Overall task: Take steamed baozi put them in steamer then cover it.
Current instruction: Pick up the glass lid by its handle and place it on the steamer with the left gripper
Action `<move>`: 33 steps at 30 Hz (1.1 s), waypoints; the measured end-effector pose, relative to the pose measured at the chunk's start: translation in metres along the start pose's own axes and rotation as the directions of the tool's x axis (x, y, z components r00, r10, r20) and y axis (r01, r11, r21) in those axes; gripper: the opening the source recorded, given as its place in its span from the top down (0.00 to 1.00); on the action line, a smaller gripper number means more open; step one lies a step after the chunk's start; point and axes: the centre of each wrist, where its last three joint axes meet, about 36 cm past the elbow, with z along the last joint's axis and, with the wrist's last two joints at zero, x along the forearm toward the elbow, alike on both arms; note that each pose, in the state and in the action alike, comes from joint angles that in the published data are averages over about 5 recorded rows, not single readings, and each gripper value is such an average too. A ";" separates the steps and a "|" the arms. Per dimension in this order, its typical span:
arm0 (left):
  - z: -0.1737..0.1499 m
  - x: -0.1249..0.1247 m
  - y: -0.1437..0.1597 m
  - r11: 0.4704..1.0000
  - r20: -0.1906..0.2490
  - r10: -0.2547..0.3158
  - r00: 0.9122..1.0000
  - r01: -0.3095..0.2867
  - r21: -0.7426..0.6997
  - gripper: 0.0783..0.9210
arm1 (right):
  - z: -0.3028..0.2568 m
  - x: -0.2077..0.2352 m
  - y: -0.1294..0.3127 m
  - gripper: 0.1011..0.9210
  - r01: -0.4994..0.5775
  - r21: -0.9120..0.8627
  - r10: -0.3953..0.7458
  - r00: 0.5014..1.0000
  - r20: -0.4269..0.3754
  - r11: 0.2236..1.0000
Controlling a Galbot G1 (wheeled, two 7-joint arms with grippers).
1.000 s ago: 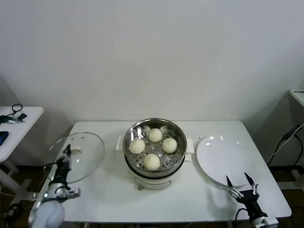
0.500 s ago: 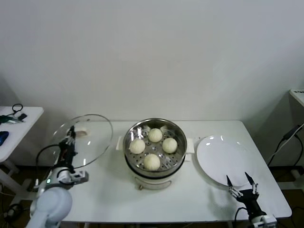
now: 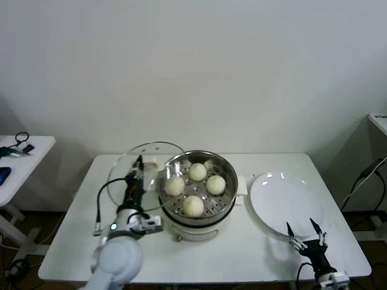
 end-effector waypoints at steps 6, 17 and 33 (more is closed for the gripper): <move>-0.050 0.001 -0.008 1.000 0.019 0.000 1.000 -0.001 0.015 0.92 | 0.001 0.001 -0.004 0.12 0.007 0.004 -0.007 1.000 0.002 1.000; -0.122 0.007 -0.027 1.000 0.041 0.005 0.999 -0.006 0.015 0.92 | 0.007 0.001 -0.007 0.12 0.012 -0.002 -0.012 1.000 0.007 1.000; -0.155 0.002 -0.051 0.999 0.029 0.005 1.000 -0.004 -0.036 0.92 | 0.011 0.000 -0.011 0.12 0.008 -0.012 -0.008 1.000 0.012 1.000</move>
